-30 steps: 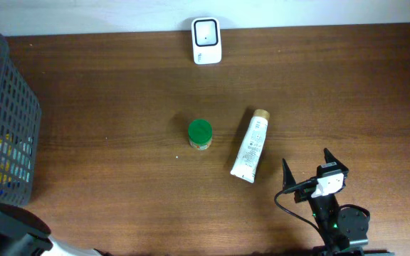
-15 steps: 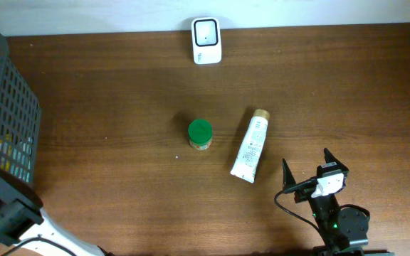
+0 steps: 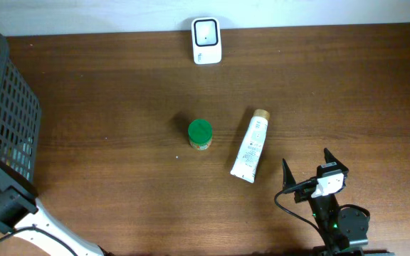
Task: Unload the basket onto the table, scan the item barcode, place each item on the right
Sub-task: 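Reach the left gripper into the basket and grasp the yellow snack bag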
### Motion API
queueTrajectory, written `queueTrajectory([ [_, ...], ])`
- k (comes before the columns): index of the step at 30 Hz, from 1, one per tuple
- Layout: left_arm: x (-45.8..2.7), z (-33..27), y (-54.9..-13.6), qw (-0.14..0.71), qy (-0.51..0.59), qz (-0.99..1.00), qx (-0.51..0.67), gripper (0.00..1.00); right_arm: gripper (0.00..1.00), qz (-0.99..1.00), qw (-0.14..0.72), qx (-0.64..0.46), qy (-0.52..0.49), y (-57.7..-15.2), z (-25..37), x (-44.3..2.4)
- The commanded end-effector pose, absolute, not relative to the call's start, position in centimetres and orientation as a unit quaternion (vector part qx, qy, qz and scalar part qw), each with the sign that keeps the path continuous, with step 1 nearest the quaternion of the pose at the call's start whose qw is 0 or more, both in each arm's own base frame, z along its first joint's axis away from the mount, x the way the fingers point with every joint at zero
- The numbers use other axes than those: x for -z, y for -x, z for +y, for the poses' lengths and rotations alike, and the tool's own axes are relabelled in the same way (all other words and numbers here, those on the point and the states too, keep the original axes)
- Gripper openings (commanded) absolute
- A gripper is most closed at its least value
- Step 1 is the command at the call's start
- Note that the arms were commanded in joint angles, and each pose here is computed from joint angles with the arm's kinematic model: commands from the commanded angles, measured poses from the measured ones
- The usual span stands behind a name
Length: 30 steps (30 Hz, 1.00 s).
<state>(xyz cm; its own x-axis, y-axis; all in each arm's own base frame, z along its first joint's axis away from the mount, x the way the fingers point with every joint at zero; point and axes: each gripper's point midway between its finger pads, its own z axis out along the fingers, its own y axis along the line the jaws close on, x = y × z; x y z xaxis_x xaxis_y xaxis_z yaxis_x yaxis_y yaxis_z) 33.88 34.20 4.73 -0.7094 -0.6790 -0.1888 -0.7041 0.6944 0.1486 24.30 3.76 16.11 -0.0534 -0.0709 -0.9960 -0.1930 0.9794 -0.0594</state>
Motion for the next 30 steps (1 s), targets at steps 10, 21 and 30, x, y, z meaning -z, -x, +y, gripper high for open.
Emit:
queueTrajectory([
  [10,2.6,32.2,-30.3,-0.042,0.363,0.926,-0.094,0.24,0.98,0.724,0.682,-0.044,0.092,-24.3,3.7,-15.9],
  [21,-2.0,33.7,-31.9,-0.009,0.374,0.921,-0.107,0.00,0.98,0.724,0.682,-0.044,0.092,-24.3,3.7,-15.9],
  [30,-16.7,35.9,-34.3,0.150,0.387,0.896,-0.160,0.00,0.98,0.724,0.682,-0.044,0.092,-24.3,3.7,-15.9],
])
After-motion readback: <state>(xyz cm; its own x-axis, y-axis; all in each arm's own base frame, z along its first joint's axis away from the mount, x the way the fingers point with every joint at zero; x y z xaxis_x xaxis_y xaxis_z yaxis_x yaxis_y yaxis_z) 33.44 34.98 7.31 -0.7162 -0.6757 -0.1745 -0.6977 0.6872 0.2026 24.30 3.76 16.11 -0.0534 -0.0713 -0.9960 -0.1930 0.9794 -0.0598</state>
